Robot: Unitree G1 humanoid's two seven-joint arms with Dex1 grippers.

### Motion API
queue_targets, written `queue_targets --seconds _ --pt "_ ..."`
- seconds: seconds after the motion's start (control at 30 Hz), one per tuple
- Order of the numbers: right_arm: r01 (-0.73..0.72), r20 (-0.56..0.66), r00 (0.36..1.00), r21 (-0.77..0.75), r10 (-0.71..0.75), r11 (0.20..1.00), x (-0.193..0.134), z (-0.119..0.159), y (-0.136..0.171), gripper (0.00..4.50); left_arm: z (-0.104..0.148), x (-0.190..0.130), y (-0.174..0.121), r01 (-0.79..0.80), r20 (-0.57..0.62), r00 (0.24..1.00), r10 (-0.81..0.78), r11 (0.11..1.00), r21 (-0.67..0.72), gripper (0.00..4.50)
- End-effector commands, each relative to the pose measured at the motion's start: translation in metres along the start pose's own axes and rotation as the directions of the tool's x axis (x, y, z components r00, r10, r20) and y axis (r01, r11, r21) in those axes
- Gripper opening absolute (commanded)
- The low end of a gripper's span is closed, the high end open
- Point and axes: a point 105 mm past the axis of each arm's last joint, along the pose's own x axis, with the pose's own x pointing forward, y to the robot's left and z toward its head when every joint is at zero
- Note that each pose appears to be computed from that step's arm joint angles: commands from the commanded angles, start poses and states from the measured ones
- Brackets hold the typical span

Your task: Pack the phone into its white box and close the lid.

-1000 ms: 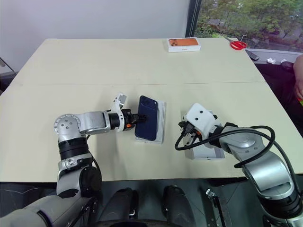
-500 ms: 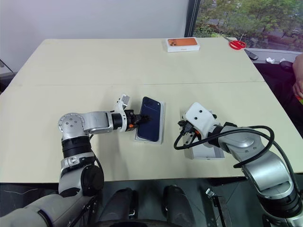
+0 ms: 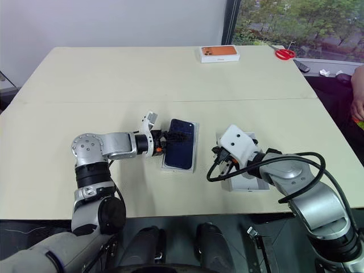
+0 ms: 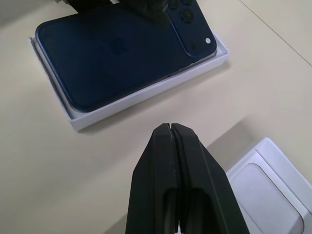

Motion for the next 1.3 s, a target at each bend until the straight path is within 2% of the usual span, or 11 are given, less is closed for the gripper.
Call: queue_targets --seconds 0.03,0.27,0.43,0.53,0.63,1.3 --pt "0.013 0.032 0.999 -0.038 -0.012 0.999 -0.003 0.010 -0.001 0.00 0.009 -0.013 -0.008 0.027 0.017 0.999 -0.028 0.998 0.058 4.47" --pt "0.004 0.038 0.999 -0.043 -0.002 0.999 0.000 0.011 -0.001 0.00 0.015 -0.035 -0.018 0.056 -0.023 0.998 -0.053 0.984 0.170 4.47" --pt "0.002 0.040 0.999 -0.046 -0.001 0.999 0.000 0.011 -0.002 0.00 0.013 -0.041 -0.019 0.066 -0.052 0.997 -0.057 0.981 0.180 4.47" --pt "-0.012 0.049 0.999 -0.059 0.015 0.998 0.002 0.015 -0.002 0.00 0.037 -0.073 -0.010 -0.027 0.035 0.999 0.019 0.971 0.236 4.47" --pt "-0.018 0.049 0.999 -0.061 0.021 0.998 0.004 0.015 -0.002 0.00 0.046 -0.083 -0.005 -0.090 0.076 0.995 0.071 0.957 0.277 4.47" --pt "-0.020 0.049 0.999 -0.061 0.023 0.998 0.004 0.015 -0.002 0.00 0.050 -0.085 -0.001 -0.099 0.077 0.994 0.079 0.944 0.316 4.47"
